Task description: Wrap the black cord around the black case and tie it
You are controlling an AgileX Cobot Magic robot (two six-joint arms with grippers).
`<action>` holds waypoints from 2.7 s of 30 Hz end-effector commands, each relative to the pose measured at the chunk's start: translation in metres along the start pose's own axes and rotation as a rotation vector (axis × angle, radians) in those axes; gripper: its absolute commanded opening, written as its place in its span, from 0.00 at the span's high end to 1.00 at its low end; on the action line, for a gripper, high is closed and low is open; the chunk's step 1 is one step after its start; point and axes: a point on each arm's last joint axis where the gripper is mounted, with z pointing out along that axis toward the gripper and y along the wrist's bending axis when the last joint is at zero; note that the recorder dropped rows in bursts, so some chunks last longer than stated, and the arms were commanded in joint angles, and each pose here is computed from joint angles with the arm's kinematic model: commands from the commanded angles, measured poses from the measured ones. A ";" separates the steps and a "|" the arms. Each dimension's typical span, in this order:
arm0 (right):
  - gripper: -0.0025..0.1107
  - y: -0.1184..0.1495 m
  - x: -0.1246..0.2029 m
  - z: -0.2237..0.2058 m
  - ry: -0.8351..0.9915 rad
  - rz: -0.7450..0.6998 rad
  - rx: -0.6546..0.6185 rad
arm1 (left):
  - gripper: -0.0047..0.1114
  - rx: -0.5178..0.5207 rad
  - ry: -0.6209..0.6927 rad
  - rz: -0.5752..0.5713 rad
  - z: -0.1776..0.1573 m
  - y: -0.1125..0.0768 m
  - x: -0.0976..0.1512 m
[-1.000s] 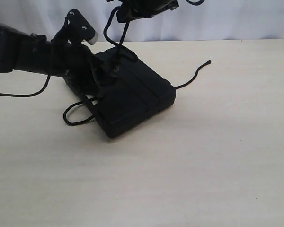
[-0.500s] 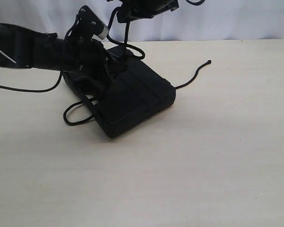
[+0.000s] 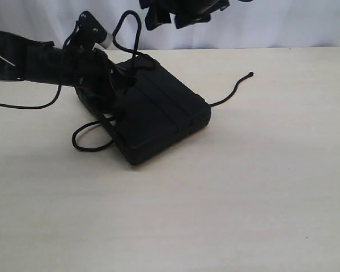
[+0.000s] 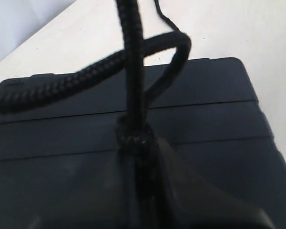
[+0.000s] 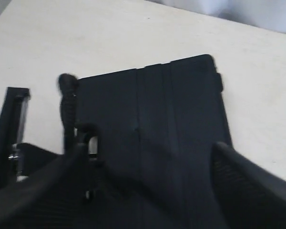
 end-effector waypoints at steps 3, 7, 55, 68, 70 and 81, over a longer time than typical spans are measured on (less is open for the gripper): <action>0.22 -0.030 -0.005 -0.018 -0.002 -0.038 0.124 | 0.96 0.156 -0.036 0.090 -0.002 -0.014 -0.002; 0.46 -0.053 0.009 -0.014 0.146 -0.061 0.078 | 0.96 0.167 -0.042 0.090 -0.002 -0.015 -0.002; 0.89 -0.061 0.013 -0.013 0.180 -0.323 -0.035 | 0.96 0.172 -0.033 0.103 -0.002 -0.016 -0.002; 0.68 -0.061 0.025 0.001 0.251 -0.275 -0.080 | 0.96 0.172 -0.033 0.103 -0.002 -0.016 -0.002; 0.64 -0.063 0.029 0.005 0.279 -0.273 -0.083 | 0.96 0.172 -0.033 0.103 -0.002 -0.016 -0.002; 0.46 -0.055 0.040 0.033 0.313 -0.260 -0.116 | 0.96 0.172 -0.033 0.103 -0.002 -0.016 -0.002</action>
